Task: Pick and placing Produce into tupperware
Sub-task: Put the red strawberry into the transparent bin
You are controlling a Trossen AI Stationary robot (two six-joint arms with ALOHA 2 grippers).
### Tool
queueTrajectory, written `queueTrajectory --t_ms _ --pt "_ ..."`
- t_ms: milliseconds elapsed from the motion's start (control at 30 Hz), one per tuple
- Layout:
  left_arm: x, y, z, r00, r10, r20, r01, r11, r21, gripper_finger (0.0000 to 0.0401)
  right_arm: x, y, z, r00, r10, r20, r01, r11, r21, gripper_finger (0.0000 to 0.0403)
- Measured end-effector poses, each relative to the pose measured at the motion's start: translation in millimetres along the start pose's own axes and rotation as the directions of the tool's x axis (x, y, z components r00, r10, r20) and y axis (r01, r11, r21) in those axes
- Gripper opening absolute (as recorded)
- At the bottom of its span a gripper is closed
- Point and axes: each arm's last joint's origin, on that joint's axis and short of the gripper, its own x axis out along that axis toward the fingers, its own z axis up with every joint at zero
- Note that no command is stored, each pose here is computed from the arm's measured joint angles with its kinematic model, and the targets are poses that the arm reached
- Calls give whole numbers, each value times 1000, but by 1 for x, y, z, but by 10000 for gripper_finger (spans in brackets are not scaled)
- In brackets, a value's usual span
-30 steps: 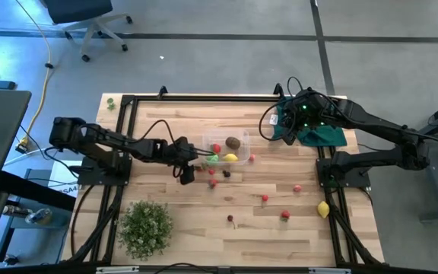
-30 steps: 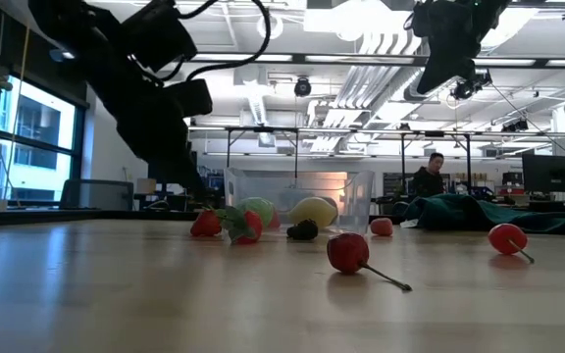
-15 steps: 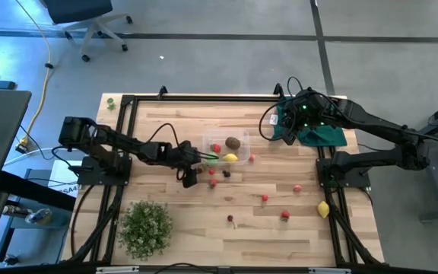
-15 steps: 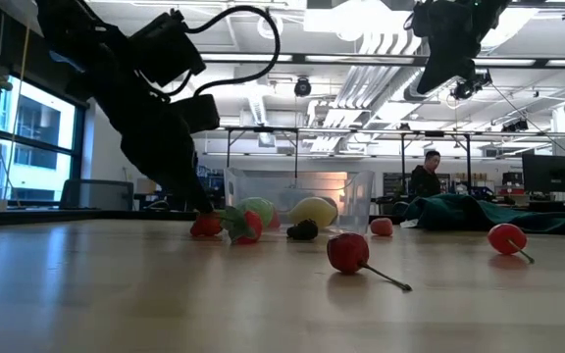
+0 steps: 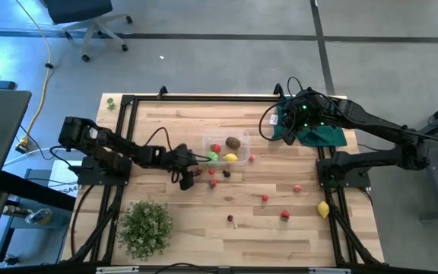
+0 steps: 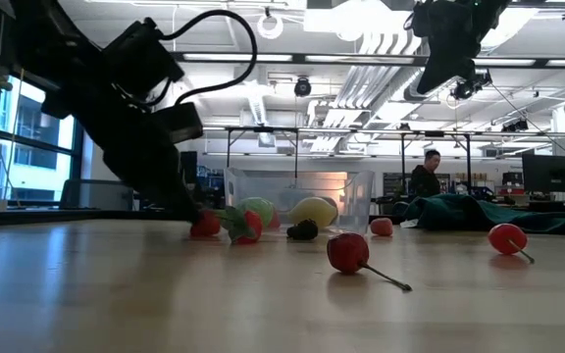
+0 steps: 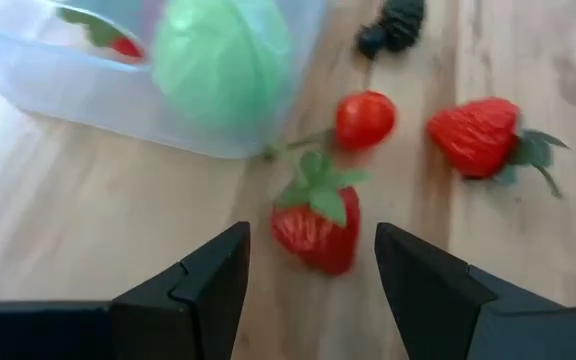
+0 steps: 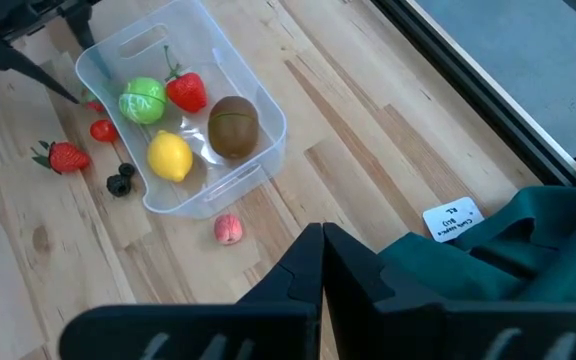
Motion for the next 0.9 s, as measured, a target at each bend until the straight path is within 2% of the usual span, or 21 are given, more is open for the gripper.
queueTrajectory --t_ms 900 --pt "12 -1 1 998 9 59 -10 1000 14 207 0 0 0 1000 0 0 0 1000 0 0"
